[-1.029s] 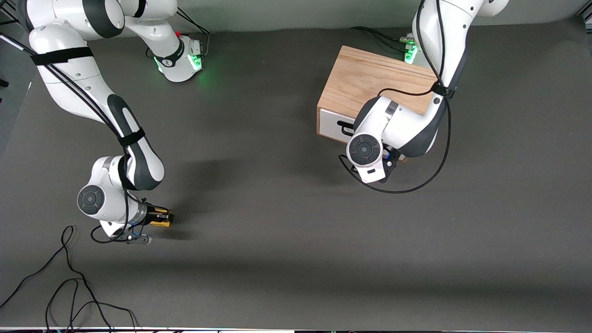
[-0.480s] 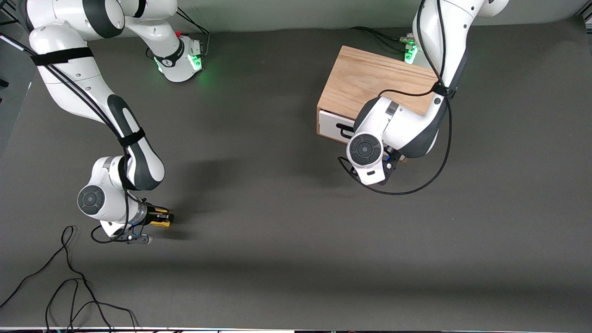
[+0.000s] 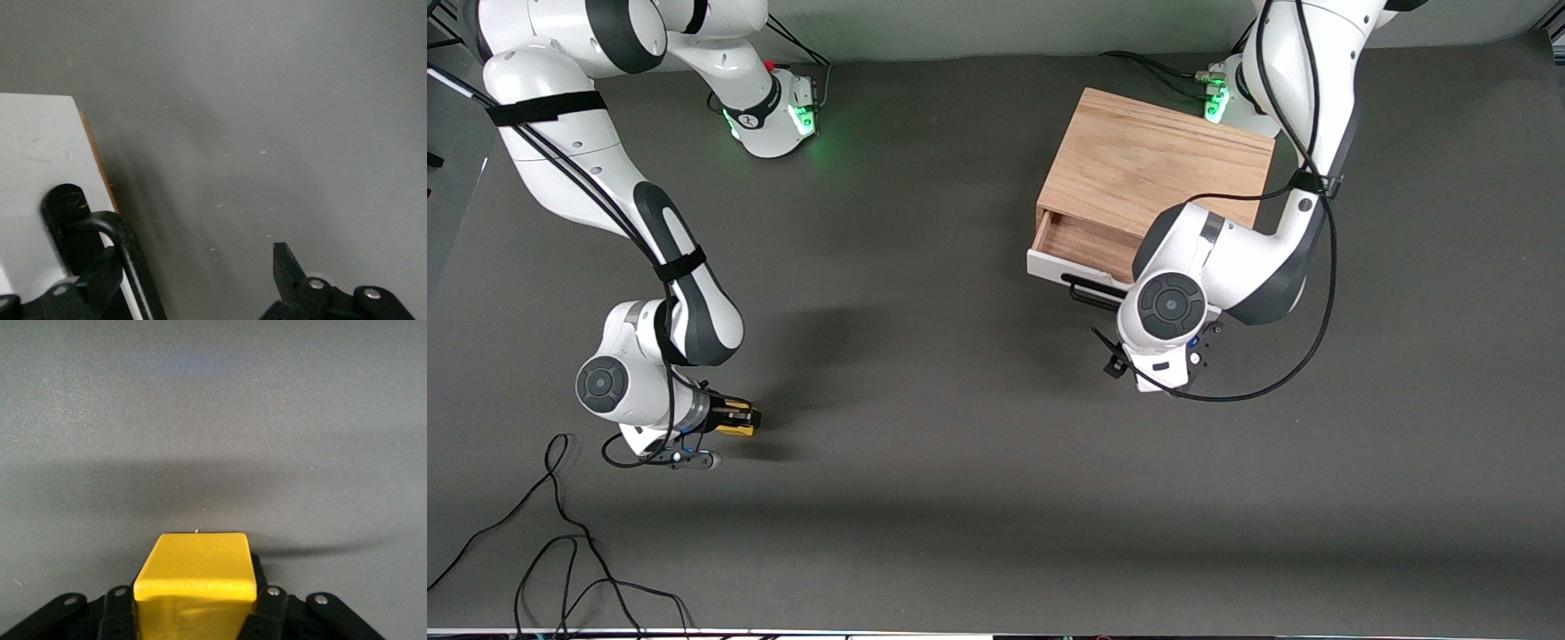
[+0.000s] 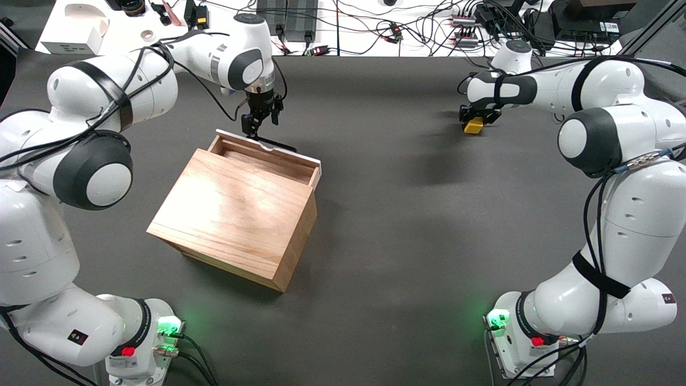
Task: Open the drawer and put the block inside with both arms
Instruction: 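Pull the drawer open with the left gripper while the right gripper lifts the cube, then carry the cube over the open drawer with the right gripper while the left gripper withdraws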
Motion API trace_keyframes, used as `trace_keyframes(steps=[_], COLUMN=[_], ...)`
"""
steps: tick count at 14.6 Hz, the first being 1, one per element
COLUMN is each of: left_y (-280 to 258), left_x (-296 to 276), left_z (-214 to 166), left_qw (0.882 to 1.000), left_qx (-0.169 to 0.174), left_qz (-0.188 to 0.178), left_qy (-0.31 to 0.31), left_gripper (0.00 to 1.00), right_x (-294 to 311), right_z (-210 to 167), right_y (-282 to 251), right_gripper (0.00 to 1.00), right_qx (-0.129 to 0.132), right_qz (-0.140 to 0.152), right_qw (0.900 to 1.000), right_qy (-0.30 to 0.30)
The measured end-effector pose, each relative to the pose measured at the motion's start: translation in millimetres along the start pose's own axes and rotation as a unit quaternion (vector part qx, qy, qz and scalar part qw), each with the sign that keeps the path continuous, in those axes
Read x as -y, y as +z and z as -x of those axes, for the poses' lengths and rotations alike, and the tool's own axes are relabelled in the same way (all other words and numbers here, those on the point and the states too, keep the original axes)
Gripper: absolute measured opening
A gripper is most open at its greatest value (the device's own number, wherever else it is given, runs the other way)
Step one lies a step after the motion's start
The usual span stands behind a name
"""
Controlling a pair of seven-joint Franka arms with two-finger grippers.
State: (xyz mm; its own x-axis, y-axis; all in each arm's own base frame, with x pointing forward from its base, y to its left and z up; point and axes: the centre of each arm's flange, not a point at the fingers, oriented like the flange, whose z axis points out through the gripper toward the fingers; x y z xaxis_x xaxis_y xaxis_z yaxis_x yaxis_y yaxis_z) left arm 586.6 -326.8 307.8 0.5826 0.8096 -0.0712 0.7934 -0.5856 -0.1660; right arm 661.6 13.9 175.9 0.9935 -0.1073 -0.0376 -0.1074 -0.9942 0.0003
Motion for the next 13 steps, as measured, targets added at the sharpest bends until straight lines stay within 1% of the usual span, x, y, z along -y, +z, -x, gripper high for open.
trace_keyframes(steps=[2,6,7,9,11,12,13], left_y=[-1.4,1.1,1.0,-2.6,-19.3,-29.4,-38.7], left_x=[-5.5,-6.6,-6.7,-8.5,-16.9,-19.1,-19.5], left_z=[-0.7,-0.5,-0.4,-0.6,-2.5,-3.7,-4.3], left_qw=[1.000,1.000,1.000,0.999,0.998,0.998,0.998], left_qx=[-0.003,-0.003,-0.003,-0.004,-0.009,-0.011,-0.011], left_qz=[0.021,0.021,0.022,0.028,0.057,0.064,0.063], left_qy=[0.010,0.014,0.015,0.016,0.016,0.016,0.016], left_gripper=[1.00,1.00,1.00,1.00,1.00,1.00,1.00], right_x=[0.0,0.7,2.0,8.2,16.7,22.1,30.3], right_z=[0.0,-4.2,-7.3,-17.4,-28.2,-31.3,-32.1], right_y=[0.0,-6.9,-15.9,-56.7,-123.0,-158.5,-190.0], right_gripper=[0.56,0.56,0.56,0.56,0.56,0.56,0.56], right_qx=[0.000,-0.004,0.000,0.025,0.047,0.051,0.052], right_qz=[0.000,0.000,0.001,0.003,0.003,0.003,0.003], right_qw=[1.000,1.000,1.000,1.000,0.999,0.999,0.998], right_qy=[0.000,-0.001,-0.002,-0.005,-0.010,-0.013,-0.019])
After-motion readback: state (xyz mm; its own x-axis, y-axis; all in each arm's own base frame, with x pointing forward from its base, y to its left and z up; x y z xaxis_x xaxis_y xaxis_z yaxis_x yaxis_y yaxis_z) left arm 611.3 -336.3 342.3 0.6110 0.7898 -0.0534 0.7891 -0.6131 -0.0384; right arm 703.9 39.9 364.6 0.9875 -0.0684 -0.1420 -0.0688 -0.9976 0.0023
